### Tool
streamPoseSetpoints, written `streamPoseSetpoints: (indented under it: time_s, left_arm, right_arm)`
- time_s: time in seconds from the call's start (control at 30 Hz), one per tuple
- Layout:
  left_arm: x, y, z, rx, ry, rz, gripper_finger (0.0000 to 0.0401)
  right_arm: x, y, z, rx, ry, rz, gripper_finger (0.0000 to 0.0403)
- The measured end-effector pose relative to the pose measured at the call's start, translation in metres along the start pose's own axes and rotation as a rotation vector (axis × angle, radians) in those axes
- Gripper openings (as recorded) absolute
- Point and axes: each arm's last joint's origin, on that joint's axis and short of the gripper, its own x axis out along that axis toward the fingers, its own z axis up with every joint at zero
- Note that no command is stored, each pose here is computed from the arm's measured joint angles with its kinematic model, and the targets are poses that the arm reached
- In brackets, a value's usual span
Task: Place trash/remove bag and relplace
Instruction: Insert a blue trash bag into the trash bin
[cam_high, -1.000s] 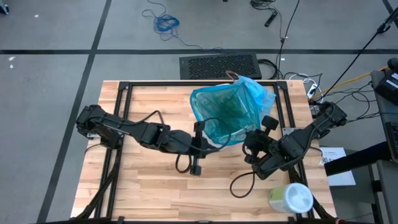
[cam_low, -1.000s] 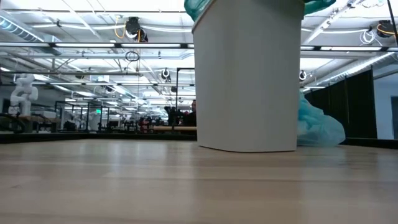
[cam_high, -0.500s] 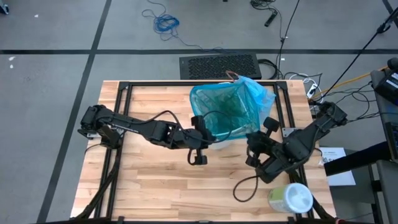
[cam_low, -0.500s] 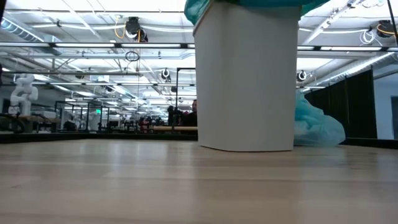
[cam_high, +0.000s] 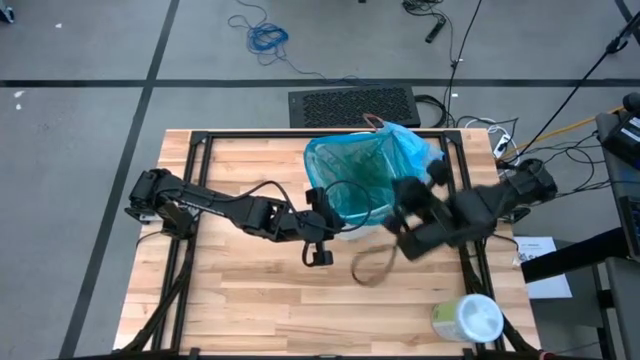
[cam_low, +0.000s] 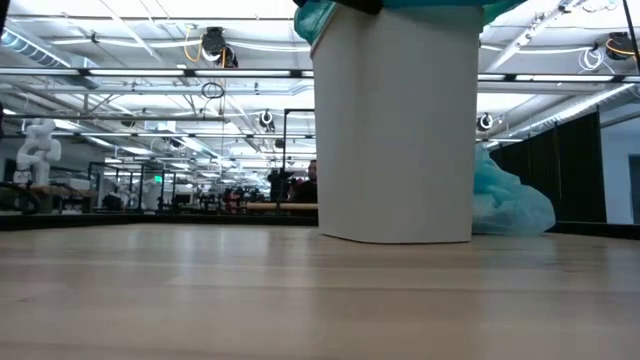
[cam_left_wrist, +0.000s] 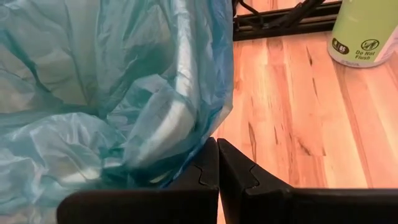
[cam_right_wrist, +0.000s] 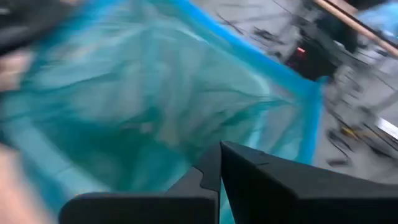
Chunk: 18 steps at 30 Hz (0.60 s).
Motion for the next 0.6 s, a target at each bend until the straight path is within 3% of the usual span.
streamPoseSetpoints:
  time_s: [0.3, 0.47, 0.6]
  left_arm:
    - [-0.014, -0.011, 0.001, 0.033, -0.013, 0.012, 0.0000]
    - [-0.050, -0.012, 0.009, 0.035, -0.078, -0.009, 0.0000]
    - [-0.078, 0.004, 0.012, 0.052, -0.100, 0.089, 0.0000]
  right_arm:
    - [0.055, -0.032, 0.018, 0.016, 0.164, -0.158, 0.0000]
    - [0.072, -0.045, 0.023, 0.019, 0.231, -0.187, 0.0000]
    - [0.083, -0.050, 0.029, 0.013, 0.239, -0.178, 0.0000]
